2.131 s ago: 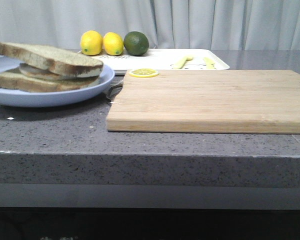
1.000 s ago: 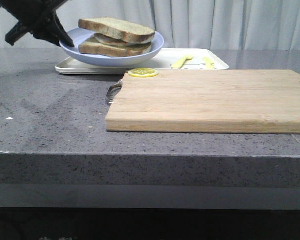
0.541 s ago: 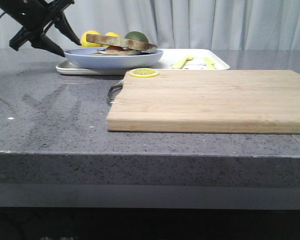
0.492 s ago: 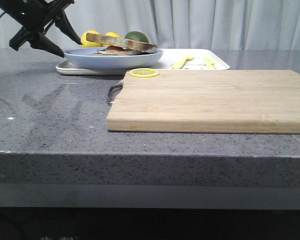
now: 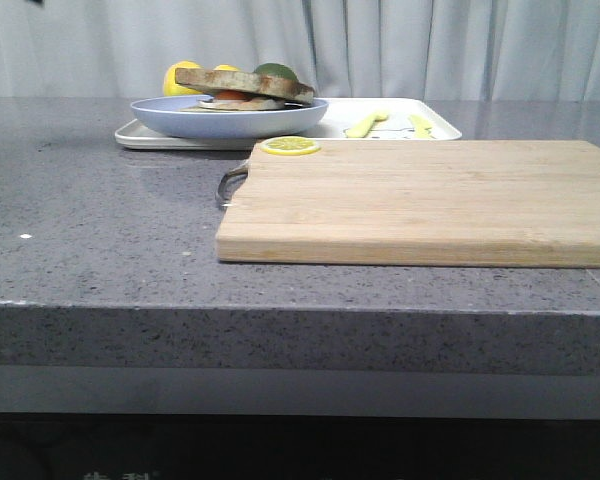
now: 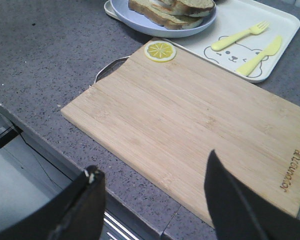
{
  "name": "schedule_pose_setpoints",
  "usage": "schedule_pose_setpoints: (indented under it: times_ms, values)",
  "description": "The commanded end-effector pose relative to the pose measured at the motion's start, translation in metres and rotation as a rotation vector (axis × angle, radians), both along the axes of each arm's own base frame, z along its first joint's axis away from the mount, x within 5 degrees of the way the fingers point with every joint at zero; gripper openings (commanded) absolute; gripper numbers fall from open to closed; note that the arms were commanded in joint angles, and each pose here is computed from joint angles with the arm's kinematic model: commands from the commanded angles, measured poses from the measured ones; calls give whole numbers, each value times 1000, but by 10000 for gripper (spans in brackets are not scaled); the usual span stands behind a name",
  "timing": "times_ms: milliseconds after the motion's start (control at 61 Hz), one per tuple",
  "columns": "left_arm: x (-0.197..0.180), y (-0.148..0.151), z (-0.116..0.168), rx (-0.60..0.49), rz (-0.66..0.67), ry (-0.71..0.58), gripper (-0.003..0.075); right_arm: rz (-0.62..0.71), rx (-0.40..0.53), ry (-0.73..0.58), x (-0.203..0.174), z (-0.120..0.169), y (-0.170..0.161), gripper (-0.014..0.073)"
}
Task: Place bread and move sandwich to tray
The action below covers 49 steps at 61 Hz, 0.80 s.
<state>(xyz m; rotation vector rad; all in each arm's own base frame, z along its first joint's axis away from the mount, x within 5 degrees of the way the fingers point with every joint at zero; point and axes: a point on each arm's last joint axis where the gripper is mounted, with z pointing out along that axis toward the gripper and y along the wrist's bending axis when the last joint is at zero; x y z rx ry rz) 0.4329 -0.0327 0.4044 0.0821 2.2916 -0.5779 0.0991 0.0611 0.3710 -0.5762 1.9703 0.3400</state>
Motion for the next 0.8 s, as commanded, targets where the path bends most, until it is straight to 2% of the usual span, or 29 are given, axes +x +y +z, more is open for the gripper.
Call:
schedule_pose_setpoints:
  times_ms: [0, 148, 311, 410, 623, 787]
  values:
    - [-45, -5, 62, 1, -2, -182, 432, -2, 38, -84, 1, 13, 0, 454]
    - [-90, -15, 84, 52, -43, -283, 432, -2, 38, -84, 1, 13, 0, 454]
    - [-140, -31, 84, 122, -122, -357, 432, -2, 38, -83, 1, 13, 0, 454]
    - [-167, -42, 72, 182, -160, -375, 432, -2, 38, -83, 1, 13, 0, 454]
    - [-225, -62, 39, 243, -275, -406, 432, -2, 38, -83, 1, 13, 0, 454]
    - [-269, -60, 16, 296, -347, -451, 432, -2, 38, -83, 1, 13, 0, 454]
